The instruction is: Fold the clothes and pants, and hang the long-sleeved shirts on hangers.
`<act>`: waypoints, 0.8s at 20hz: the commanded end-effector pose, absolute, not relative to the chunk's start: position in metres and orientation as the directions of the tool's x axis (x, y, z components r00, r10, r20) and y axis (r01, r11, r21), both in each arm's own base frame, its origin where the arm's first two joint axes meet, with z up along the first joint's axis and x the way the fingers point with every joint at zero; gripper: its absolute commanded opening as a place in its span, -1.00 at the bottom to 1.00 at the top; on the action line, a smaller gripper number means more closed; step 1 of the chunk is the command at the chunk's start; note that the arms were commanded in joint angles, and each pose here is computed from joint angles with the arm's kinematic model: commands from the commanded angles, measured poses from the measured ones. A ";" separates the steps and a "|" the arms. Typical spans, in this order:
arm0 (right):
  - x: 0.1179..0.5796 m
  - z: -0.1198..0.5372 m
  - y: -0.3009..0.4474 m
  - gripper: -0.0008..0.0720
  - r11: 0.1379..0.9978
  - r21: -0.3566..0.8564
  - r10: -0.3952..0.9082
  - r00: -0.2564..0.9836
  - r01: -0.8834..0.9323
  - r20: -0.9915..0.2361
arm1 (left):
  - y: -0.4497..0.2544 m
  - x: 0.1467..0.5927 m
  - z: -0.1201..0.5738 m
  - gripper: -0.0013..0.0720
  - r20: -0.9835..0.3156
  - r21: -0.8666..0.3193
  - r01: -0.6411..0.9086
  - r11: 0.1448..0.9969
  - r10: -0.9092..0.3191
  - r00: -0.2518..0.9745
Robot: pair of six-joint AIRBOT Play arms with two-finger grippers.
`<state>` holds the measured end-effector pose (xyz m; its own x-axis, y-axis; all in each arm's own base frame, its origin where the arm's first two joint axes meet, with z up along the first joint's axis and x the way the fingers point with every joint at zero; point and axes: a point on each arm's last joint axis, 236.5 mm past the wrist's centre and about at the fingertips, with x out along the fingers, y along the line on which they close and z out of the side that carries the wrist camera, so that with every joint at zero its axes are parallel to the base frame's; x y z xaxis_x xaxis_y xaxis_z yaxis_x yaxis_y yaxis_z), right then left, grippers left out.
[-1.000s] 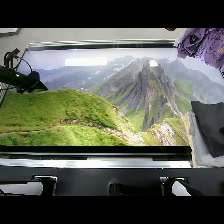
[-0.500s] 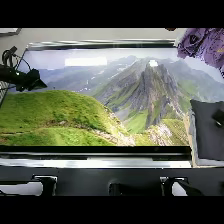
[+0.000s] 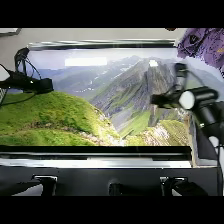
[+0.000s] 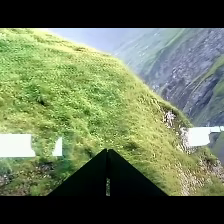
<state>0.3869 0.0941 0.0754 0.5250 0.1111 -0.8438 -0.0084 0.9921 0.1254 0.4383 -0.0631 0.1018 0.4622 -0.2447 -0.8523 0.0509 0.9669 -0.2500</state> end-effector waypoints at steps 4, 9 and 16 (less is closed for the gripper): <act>0.366 0.074 0.172 -0.88 0.958 0.118 0.237 0.497 -0.260 -0.835 | -0.070 0.436 0.108 -0.92 -0.821 -0.194 0.109 0.975 -0.222 0.526; 0.367 0.074 0.171 -0.88 0.959 0.109 0.231 0.500 -0.260 -0.834 | -0.071 0.439 0.107 -0.92 -0.819 -0.197 0.105 0.975 -0.223 0.528; 0.367 0.074 0.171 -0.88 0.959 0.109 0.231 0.500 -0.260 -0.834 | -0.071 0.439 0.107 -0.92 -0.819 -0.197 0.105 0.975 -0.223 0.528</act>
